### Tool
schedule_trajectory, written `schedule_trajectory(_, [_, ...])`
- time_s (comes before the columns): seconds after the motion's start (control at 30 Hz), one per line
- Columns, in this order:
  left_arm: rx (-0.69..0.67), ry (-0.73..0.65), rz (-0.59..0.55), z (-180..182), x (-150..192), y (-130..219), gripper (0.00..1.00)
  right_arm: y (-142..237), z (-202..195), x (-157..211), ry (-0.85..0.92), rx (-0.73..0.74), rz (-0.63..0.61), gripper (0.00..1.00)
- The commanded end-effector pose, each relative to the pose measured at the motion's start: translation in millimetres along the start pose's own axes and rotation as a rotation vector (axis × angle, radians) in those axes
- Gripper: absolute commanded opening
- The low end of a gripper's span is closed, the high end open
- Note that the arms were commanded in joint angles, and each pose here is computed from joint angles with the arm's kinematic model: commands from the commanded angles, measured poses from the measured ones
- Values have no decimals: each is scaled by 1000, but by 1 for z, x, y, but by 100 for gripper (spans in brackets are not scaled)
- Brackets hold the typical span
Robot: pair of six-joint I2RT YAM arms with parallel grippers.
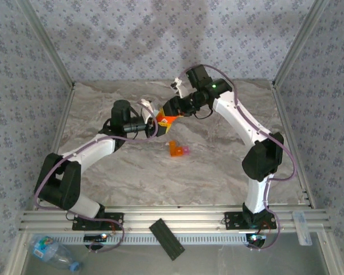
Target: Sort the pills into containers
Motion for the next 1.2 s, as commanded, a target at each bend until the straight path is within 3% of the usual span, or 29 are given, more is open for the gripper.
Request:
schedule_trajectory(0.0, [29, 1, -25, -5, -12, -1, 55, 18, 13, -10, 27, -21, -71, 39])
schedule_trajectory(0.1, [17, 9, -17, -3, -10, -3, 68, 19, 11, -10, 24, -18, -75, 39])
schedule_trajectory(0.17, [12, 9, -15, -2, -9, -3, 70, 21, 10, -10, 18, -17, -81, 39])
schedule_trajectory(0.8, [27, 5, -17, -6, -15, -9, 67, 18, 7, -10, 10, -23, -91, 38])
schedule_trajectory(1.0, [37, 15, -4, -7, -11, -11, 55, 18, 7, -9, 8, -26, -93, 38])
schedule_trajectory(1.17, [48, 22, 7, -8, -10, -12, 35, 19, 8, -10, 6, -30, -101, 38])
Point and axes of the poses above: each hand's point on the last joint's axis, 136 mm out from that joint toward the fingers, its own y axis back along the fingers, its own z axis along the line the jaws close on, x = y × z, the point moved 3 cm from there along y, back along the fingers, and after that the axes turned 9 degrees about y, right-handed, at the moved point
